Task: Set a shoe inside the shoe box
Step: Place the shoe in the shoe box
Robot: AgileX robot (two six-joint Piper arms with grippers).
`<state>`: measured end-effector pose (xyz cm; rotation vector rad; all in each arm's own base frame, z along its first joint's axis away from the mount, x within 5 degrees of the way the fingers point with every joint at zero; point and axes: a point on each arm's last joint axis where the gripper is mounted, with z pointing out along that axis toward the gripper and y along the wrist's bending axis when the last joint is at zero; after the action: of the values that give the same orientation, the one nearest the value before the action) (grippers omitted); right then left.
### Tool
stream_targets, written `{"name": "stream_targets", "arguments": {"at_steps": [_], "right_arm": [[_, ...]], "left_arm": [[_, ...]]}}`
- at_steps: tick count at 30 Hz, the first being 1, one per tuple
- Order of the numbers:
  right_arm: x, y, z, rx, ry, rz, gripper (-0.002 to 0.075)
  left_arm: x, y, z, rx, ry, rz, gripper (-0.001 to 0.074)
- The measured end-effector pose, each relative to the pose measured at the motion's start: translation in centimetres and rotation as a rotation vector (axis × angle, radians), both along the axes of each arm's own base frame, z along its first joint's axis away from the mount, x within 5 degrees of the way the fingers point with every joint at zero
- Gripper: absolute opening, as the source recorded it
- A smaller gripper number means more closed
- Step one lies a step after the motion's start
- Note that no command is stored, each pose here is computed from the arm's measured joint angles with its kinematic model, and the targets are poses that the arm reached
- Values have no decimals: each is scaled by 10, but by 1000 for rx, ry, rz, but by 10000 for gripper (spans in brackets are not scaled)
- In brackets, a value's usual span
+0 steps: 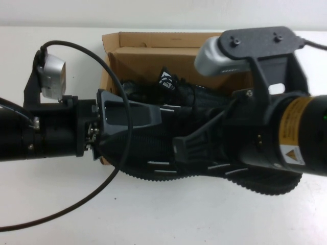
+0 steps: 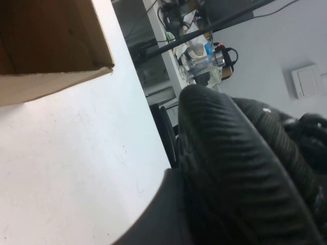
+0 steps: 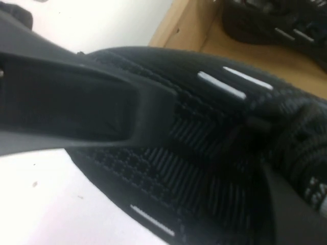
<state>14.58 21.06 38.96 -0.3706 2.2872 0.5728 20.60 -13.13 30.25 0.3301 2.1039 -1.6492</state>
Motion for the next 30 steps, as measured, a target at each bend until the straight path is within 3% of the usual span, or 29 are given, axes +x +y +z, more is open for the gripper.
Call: {"name": "stream_targets", "arguments": {"at_steps": [15, 17, 18, 21, 22, 25, 30], "right_arm": [[-11, -41, 16, -129, -60, -70, 0], [-10, -45, 17, -146, -80, -80, 0], [-10, -47, 19, -153, -91, -86, 0], [-9, -51, 21, -173, -120, -102, 0], [-9, -51, 21, -176, -128, -104, 0], [-8, -54, 24, -180, -151, -109, 0], [0, -58, 26, -155, -167, -118, 0]], "left_arm": [[5, 1, 4, -38, -47, 53, 660], [6, 1, 3, -21, -58, 60, 593], [6, 1, 2, -6, -63, 61, 519], [6, 2, -2, 42, -93, 48, 201], [6, 2, -2, 53, -110, 41, 132], [5, 2, -3, 65, -138, 33, 38], [6, 5, -6, 151, -189, 56, 4]]}}
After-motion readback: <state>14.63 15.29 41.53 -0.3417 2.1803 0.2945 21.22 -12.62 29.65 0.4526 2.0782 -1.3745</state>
